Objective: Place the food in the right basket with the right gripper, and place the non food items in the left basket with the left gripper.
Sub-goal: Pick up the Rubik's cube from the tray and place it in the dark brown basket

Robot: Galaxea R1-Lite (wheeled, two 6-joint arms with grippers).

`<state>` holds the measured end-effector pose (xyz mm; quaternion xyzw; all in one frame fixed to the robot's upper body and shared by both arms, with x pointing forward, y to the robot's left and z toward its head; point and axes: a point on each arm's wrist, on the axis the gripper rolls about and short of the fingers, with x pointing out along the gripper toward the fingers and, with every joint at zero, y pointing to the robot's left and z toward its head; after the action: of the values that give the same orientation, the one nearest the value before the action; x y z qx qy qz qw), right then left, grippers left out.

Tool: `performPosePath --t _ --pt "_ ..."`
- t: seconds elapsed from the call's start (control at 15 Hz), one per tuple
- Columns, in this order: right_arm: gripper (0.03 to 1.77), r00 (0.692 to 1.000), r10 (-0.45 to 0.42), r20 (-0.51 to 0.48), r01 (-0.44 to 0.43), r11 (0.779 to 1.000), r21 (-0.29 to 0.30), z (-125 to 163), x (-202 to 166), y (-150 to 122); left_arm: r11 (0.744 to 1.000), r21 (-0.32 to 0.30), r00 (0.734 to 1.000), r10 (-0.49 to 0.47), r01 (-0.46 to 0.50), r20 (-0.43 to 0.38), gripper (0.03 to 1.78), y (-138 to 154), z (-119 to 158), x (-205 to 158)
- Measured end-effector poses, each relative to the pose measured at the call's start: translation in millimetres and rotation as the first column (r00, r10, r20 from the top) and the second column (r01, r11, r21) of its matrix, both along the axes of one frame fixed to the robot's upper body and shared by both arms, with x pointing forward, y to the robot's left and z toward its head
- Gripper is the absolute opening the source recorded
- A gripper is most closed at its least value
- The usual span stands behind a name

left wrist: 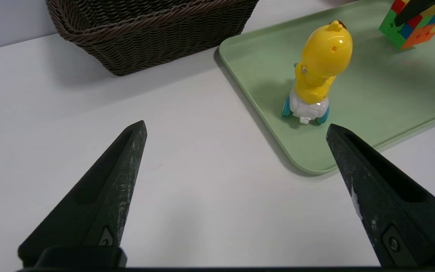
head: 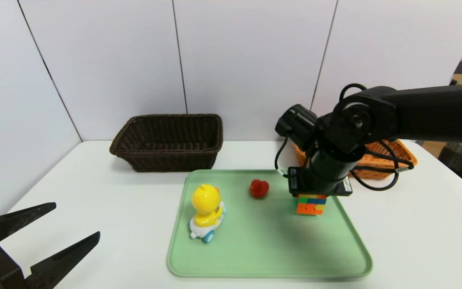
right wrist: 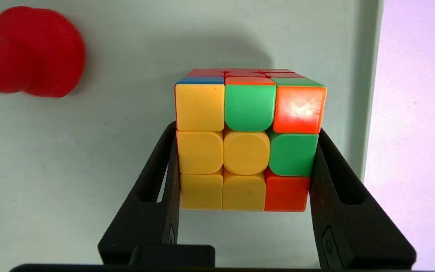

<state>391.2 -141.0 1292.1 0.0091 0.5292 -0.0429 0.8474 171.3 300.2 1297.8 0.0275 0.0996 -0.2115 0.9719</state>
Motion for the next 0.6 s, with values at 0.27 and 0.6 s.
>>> performPosePath --t 0.27,0.6 --pt "0.92 0.993 0.043 0.109 -0.043 0.999 0.0 34 -21 2 1.0 0.0 1.0 -0.001 0.001 -0.001 1.69 0 0 0" --pt "0.92 0.963 0.116 0.244 -0.127 0.991 0.03 77 -46 8 1.0 -0.001 1.0 -0.001 0.001 0.0 1.69 0 0 0"
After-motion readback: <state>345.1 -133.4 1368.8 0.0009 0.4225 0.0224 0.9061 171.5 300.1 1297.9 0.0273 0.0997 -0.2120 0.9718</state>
